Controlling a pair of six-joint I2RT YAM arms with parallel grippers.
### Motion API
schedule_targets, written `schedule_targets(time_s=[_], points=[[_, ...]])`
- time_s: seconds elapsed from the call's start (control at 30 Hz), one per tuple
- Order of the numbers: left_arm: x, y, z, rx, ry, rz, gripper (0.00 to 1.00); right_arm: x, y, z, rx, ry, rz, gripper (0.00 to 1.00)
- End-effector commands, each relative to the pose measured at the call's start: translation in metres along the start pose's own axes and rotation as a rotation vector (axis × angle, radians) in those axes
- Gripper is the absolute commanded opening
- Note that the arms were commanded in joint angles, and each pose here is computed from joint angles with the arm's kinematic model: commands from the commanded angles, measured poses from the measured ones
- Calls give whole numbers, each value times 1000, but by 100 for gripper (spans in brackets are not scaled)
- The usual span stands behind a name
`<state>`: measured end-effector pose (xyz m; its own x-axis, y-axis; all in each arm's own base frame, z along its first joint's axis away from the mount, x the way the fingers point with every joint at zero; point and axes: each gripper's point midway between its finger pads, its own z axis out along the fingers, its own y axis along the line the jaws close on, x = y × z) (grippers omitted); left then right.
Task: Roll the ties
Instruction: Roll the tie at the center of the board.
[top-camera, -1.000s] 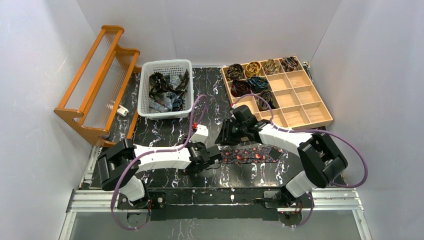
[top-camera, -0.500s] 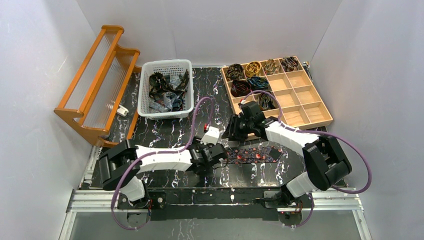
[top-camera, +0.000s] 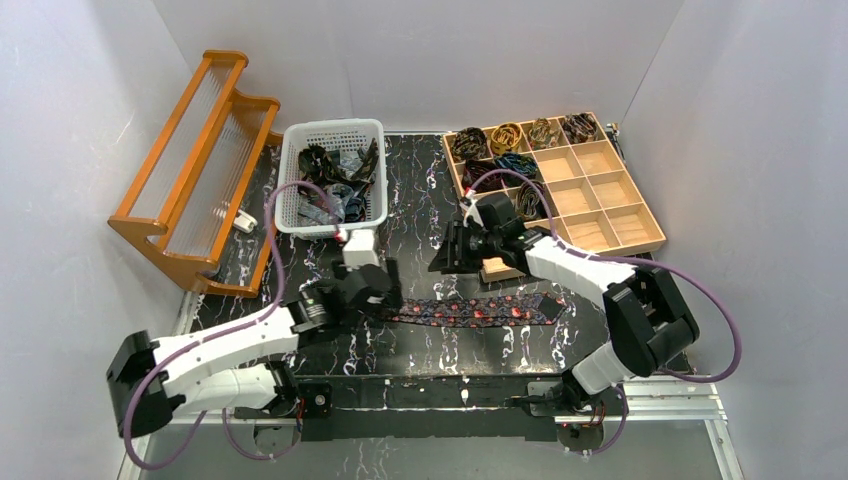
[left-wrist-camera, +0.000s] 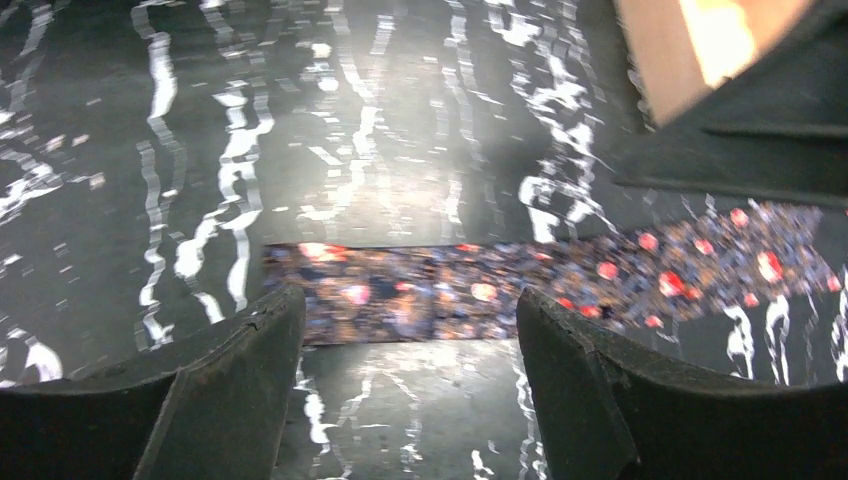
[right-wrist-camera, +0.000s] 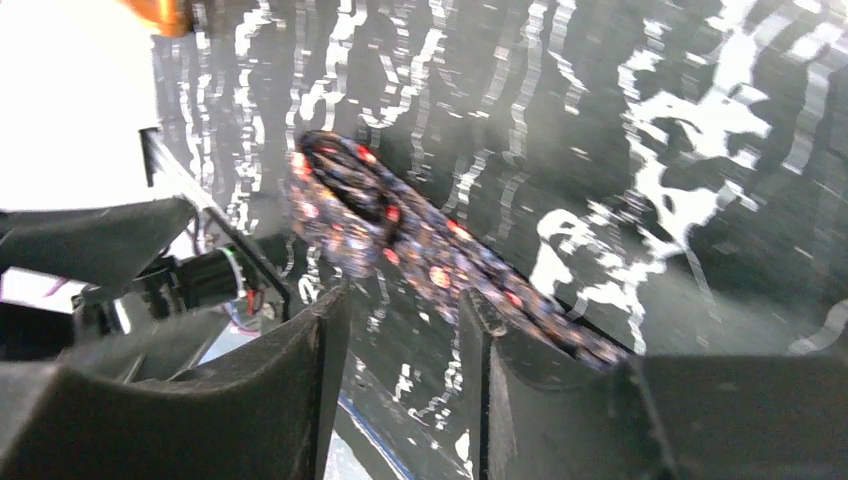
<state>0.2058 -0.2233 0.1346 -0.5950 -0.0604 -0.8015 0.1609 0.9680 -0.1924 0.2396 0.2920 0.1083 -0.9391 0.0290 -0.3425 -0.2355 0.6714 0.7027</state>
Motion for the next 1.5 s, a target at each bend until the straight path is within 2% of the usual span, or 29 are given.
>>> schedule_targets(time_s=[0.0,0.13,0.23,0.37,0.47,0.67,0.83,1.0,1.3,1.47], points=[[9,59,1,-121,28,-125,75,-12,55,15,-123,-7,-137,47],[20,96,4,-208,106,-212,76,1,81,40,-128,30,-205,35],[27,120,7,-275,146,-297,77,11,104,57,-147,62,-248,33],[40,134,14,-262,206,-397,77,29,120,81,-141,111,-286,29],[49,139,15,-265,243,-413,77,37,127,95,-134,139,-300,28],[57,151,10,-298,227,-466,78,50,117,118,-88,198,-286,27],[64,151,10,-286,238,-466,78,70,81,124,19,263,-269,24],[66,135,17,-170,238,-459,78,74,53,120,87,246,-338,24],[77,106,26,9,290,-449,78,77,44,124,93,286,-407,23],[75,103,28,27,283,-450,79,61,86,112,-15,251,-439,29]])
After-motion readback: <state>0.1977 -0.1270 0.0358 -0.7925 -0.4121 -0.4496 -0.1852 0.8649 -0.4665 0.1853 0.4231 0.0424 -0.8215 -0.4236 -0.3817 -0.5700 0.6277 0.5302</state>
